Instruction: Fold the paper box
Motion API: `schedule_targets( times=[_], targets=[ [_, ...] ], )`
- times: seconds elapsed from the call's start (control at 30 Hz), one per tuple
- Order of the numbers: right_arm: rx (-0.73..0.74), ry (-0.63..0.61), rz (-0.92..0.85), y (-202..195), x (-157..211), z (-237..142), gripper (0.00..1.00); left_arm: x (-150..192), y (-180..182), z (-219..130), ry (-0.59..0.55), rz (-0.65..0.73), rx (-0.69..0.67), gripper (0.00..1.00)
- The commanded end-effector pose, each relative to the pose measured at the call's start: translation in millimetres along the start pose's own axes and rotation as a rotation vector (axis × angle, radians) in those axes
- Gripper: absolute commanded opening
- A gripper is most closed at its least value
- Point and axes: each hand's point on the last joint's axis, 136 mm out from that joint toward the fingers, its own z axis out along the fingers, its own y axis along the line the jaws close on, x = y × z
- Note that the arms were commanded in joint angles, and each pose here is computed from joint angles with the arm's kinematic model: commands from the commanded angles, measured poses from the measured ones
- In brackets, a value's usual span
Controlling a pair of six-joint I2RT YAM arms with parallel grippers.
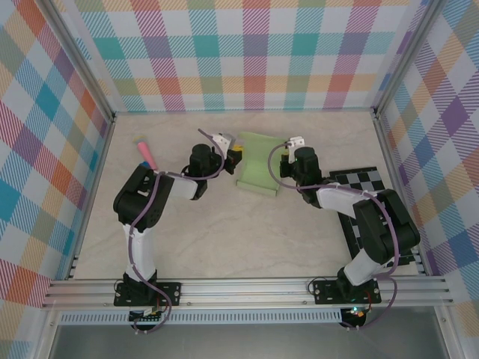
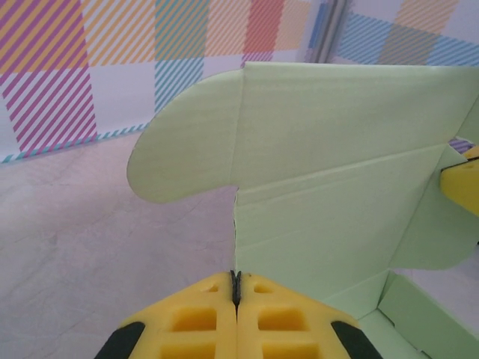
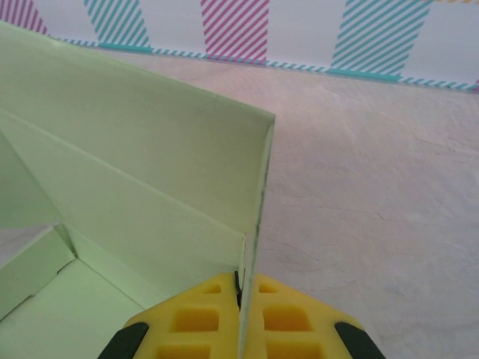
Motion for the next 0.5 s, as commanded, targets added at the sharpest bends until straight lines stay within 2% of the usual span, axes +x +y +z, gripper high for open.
schedule_targets(
  times=[0.0,0.17,0.33,0.47],
  targets=[
    [-0.039,0.017,0.025,21.9,-5.5,1.3,0.00,-12.5,-33.9,-0.9,-0.041,-0.053,0.027,0.01],
    [-0.026,0.036,0.055,28.7,-1.7,5.6,0.00,-12.5,-37.5,-3.4,-0.048,-0.090,-0.048,0.01],
    [0.018,0.041,0.082,32.4,2.9,7.3,0.00,-10.2,-47.0,-5.5,-0.056,-0.110,-0.064,0.00],
    [0.055,0.047,0.109,37.7,12.2,5.0,0.00,4.6,-56.7,-8.5,-0.041,-0.131,-0.056,0.00]
  ],
)
